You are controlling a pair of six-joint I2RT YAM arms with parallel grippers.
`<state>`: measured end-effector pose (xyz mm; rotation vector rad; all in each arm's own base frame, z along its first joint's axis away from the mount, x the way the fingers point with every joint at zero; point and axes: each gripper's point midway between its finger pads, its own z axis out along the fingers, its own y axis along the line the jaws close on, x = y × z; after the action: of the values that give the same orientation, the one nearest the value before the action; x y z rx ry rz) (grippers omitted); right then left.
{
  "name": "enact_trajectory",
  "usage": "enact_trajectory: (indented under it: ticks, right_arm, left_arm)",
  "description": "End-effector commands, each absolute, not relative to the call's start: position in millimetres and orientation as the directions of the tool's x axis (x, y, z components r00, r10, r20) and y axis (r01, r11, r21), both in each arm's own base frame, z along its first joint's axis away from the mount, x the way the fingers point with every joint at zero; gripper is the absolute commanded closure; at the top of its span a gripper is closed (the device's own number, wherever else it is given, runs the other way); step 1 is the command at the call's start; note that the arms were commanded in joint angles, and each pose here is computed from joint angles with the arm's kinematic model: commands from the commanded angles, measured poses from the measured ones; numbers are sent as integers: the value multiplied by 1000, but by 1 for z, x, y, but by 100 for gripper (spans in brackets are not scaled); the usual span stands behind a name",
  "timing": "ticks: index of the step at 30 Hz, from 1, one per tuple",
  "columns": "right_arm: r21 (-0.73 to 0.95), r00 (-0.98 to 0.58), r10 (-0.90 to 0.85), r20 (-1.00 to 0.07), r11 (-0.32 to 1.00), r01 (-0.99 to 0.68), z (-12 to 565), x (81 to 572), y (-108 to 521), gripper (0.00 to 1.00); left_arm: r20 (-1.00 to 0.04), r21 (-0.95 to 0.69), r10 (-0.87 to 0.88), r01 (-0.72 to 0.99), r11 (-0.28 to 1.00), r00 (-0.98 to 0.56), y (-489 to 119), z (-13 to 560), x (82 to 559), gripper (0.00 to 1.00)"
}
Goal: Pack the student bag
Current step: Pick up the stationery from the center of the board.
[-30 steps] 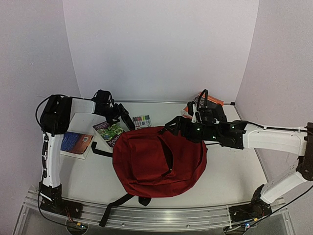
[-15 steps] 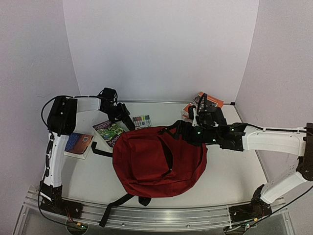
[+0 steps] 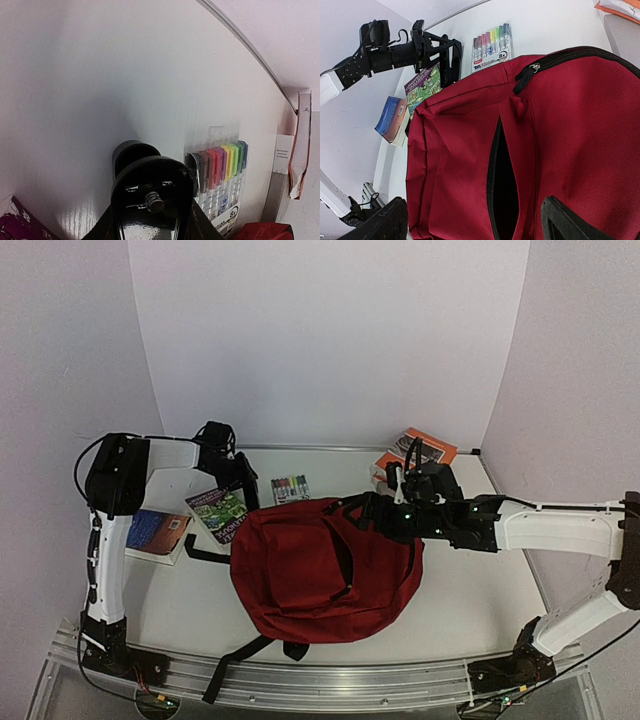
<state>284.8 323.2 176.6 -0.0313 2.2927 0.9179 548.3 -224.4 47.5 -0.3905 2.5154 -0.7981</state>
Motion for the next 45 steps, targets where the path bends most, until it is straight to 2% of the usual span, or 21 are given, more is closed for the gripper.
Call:
enact_trajectory:
  ticks: [1, 9, 20, 26, 34, 37, 45]
  right_arm:
    - [616, -761, 245, -601, 749, -246, 186, 290, 319, 9]
    - [617, -760, 252, -599, 750, -238, 185, 289, 317, 9]
    - [617, -757, 250, -603, 748, -245, 187, 288, 316, 10]
    - [636, -743, 246, -622, 713, -296, 208, 285, 321, 10]
    - [688, -729, 232, -644, 592, -420, 239, 270, 343, 6]
    - [698, -724, 219, -654, 542, -467, 250, 263, 355, 2]
    - [759, -747, 227, -624, 404, -511, 264, 251, 378, 2]
  left_arm:
    - [-333, -598, -404, -141, 789, -852, -217, 64, 529, 87]
    - [-396, -651, -440, -92, 754, -806, -215, 114, 525, 98]
    - [-512, -688, -480, 6, 726, -713, -204, 195, 504, 100]
    - [-606, -710, -469, 171, 683, -642, -204, 255, 476, 100]
    - [-611, -783, -412, 438, 442, -676, -243, 312, 414, 100]
    - [-612, -788, -360, 502, 357, -705, -269, 320, 388, 100]
    - [-609, -790, -299, 594, 151, -734, -321, 350, 325, 100]
